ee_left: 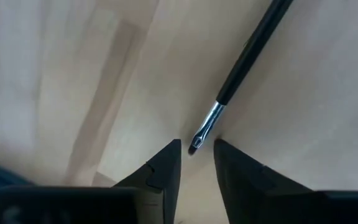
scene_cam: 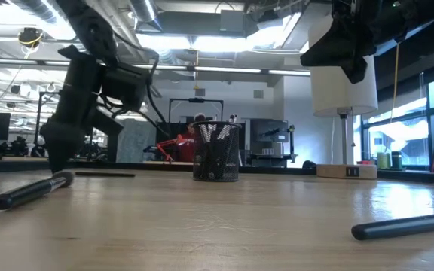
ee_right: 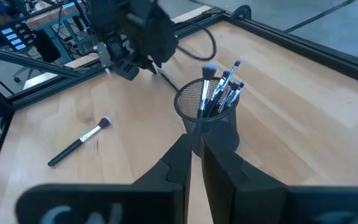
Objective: Sort items
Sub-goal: Put the eyeshadow brush into the organizer
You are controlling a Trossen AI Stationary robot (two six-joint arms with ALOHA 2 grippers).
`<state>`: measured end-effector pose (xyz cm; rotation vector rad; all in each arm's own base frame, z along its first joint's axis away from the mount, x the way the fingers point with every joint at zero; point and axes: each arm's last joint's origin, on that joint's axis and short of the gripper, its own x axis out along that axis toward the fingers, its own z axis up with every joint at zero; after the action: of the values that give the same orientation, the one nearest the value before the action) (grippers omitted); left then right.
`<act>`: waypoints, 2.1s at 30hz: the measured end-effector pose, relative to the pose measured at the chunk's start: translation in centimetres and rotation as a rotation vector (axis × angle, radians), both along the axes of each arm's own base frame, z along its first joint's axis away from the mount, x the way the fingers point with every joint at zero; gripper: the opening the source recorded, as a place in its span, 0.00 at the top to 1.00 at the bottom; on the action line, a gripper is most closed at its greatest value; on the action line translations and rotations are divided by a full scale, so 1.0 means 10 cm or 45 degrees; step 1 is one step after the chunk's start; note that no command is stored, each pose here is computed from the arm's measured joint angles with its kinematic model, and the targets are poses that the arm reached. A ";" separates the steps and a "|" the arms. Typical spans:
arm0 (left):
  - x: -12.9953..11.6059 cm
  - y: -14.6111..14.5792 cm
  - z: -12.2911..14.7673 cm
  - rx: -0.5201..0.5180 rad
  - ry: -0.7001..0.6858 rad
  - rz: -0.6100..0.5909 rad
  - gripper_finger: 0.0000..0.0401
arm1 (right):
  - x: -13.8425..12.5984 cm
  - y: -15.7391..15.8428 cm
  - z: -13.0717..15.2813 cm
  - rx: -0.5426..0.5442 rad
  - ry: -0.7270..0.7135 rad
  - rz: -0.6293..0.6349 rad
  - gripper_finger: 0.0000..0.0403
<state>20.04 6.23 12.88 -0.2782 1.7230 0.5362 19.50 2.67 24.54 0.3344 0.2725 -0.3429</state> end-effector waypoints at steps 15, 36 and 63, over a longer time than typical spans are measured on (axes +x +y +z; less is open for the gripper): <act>-0.03 0.10 -0.01 -0.112 -0.032 0.038 0.99 | -0.01 0.00 -0.02 -0.002 0.033 0.001 0.91; 0.72 -0.44 0.81 1.055 -0.054 -0.641 0.99 | -0.01 0.00 -0.02 0.002 0.031 -0.005 0.91; 1.37 -0.47 0.97 1.485 0.544 -1.273 0.99 | -0.01 0.00 -0.03 -0.005 0.041 -0.003 0.91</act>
<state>33.78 1.50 22.53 1.5205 1.4117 0.7464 19.39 2.63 24.24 0.3256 0.3032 -0.3517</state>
